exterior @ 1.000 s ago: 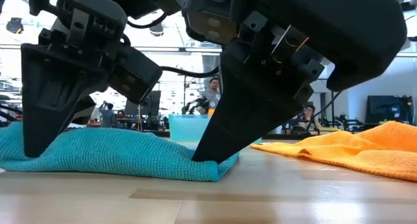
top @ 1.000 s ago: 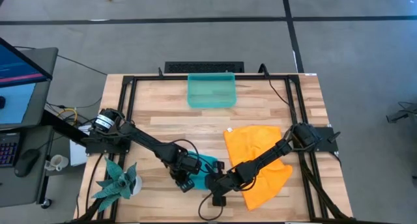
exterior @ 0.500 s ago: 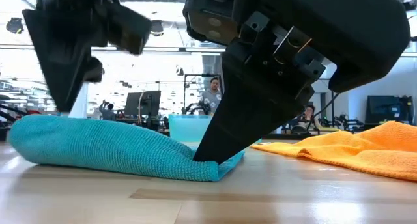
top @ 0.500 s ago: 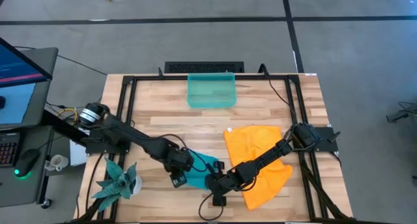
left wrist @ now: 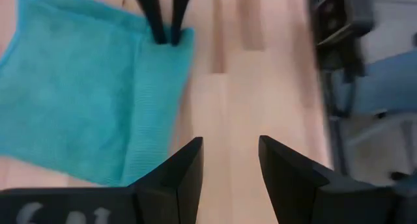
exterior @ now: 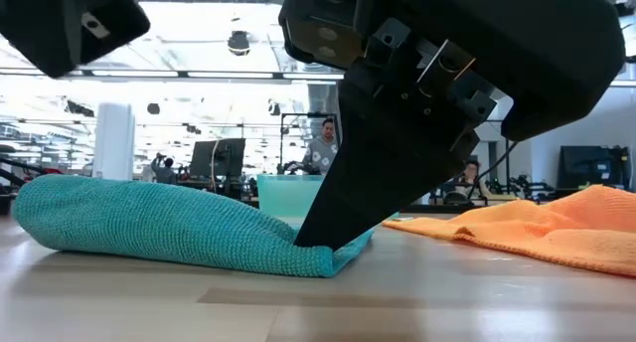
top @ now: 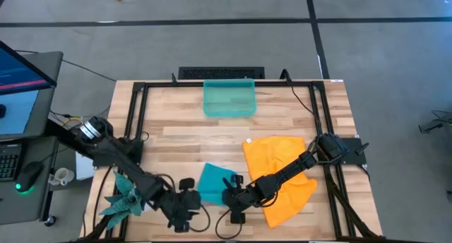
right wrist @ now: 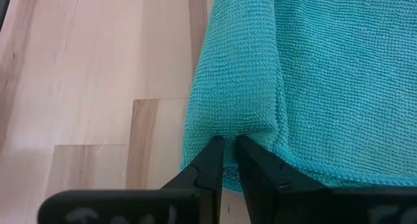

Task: Roll microfiber towels into tight, uniform cylinder then place into a basket
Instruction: Roll the blue microfiber cloth

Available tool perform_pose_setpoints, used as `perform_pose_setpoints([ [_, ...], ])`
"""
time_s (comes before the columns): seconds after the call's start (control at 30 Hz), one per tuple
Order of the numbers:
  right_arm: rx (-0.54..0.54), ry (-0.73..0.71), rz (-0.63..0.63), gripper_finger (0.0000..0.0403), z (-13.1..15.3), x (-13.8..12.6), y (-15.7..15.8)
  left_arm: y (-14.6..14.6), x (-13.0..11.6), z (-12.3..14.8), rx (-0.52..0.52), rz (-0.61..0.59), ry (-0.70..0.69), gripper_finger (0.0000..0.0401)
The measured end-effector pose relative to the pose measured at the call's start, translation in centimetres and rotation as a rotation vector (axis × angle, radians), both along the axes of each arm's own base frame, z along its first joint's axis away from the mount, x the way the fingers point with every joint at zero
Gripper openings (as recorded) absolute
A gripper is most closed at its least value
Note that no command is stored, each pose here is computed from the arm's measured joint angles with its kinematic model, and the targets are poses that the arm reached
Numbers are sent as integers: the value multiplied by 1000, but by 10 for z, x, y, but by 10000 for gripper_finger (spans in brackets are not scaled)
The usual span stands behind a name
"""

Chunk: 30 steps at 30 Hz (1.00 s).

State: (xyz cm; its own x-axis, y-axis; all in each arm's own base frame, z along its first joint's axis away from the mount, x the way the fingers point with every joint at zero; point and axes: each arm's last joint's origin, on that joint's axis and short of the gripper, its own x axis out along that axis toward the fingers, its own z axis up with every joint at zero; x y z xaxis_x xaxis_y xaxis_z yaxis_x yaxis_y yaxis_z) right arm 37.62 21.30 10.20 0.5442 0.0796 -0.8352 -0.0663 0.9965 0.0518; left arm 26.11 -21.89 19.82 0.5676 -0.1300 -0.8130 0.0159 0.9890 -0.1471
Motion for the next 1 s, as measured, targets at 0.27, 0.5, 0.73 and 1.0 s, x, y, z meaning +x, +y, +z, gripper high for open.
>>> perform_pose_setpoints([
  [0.27,1,0,1,71,0,0,0,9,12,-32,83,43,104,142],
  [0.5,1,0,3,71,0,-1,1,23,18,-33,104,69,137,142],
  [0.73,10,1,-6,71,0,-1,3,35,20,-58,66,78,154,142],
  [1.0,27,10,-4,71,0,-2,4,43,16,-70,46,126,156,141],
])
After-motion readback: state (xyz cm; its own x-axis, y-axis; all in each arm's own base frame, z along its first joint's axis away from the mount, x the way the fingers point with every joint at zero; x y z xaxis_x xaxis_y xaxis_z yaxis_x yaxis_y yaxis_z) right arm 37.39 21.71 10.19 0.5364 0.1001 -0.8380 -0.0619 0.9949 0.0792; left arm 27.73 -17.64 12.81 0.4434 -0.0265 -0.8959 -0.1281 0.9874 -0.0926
